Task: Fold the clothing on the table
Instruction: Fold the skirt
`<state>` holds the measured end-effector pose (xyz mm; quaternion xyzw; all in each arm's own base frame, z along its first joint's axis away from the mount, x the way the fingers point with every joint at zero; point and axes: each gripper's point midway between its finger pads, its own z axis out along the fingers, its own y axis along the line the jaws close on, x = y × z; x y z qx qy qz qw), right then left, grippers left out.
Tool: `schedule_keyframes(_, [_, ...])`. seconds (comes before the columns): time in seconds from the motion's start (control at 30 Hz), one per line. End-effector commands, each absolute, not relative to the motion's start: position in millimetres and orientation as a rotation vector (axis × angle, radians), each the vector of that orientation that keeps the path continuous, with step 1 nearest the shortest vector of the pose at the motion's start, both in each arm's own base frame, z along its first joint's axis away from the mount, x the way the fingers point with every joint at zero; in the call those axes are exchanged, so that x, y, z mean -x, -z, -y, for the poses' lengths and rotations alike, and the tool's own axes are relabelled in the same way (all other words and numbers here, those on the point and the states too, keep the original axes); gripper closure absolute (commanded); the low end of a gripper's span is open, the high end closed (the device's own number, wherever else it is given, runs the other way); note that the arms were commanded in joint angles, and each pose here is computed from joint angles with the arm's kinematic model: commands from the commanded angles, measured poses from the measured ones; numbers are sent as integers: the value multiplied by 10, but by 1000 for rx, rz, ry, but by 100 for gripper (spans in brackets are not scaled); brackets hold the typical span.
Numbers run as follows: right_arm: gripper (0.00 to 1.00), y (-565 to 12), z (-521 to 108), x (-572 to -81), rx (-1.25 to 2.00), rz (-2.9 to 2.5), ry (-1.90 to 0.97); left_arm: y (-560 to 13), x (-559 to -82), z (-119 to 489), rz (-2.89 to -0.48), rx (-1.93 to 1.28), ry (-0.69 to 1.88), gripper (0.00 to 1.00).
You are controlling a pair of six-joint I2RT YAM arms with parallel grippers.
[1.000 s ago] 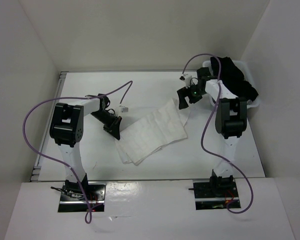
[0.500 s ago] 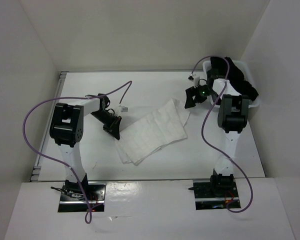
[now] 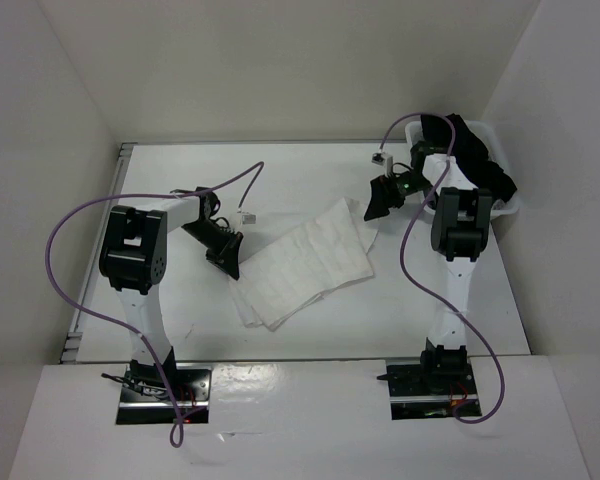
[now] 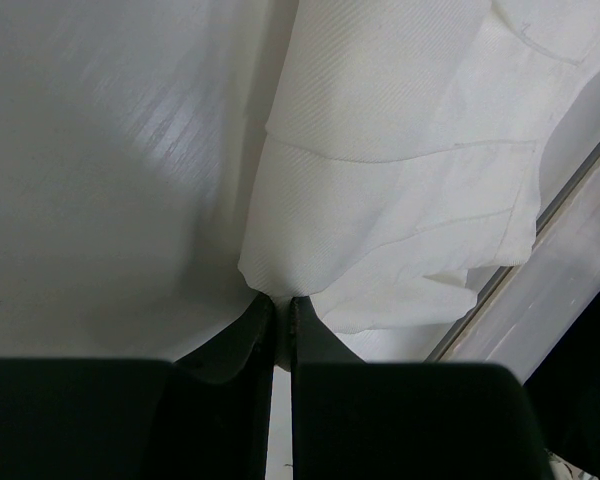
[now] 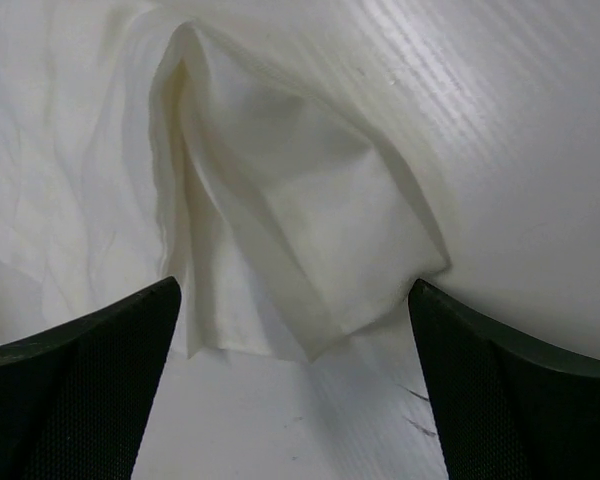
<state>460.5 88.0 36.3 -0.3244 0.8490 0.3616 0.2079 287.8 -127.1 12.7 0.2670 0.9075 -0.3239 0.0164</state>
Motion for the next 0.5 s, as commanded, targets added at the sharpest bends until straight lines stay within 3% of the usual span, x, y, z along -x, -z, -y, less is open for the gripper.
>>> schedule_keyframes(0.0, [1,-64,-954,-4113,950,-2528,-1155,200,-2938,992,-2883,-910,761,98])
schedule_keyframes(0.47, [4,-35,-1242,-3697,1048,-2547,-1241,174,-2896,999,-2872,-921,774,98])
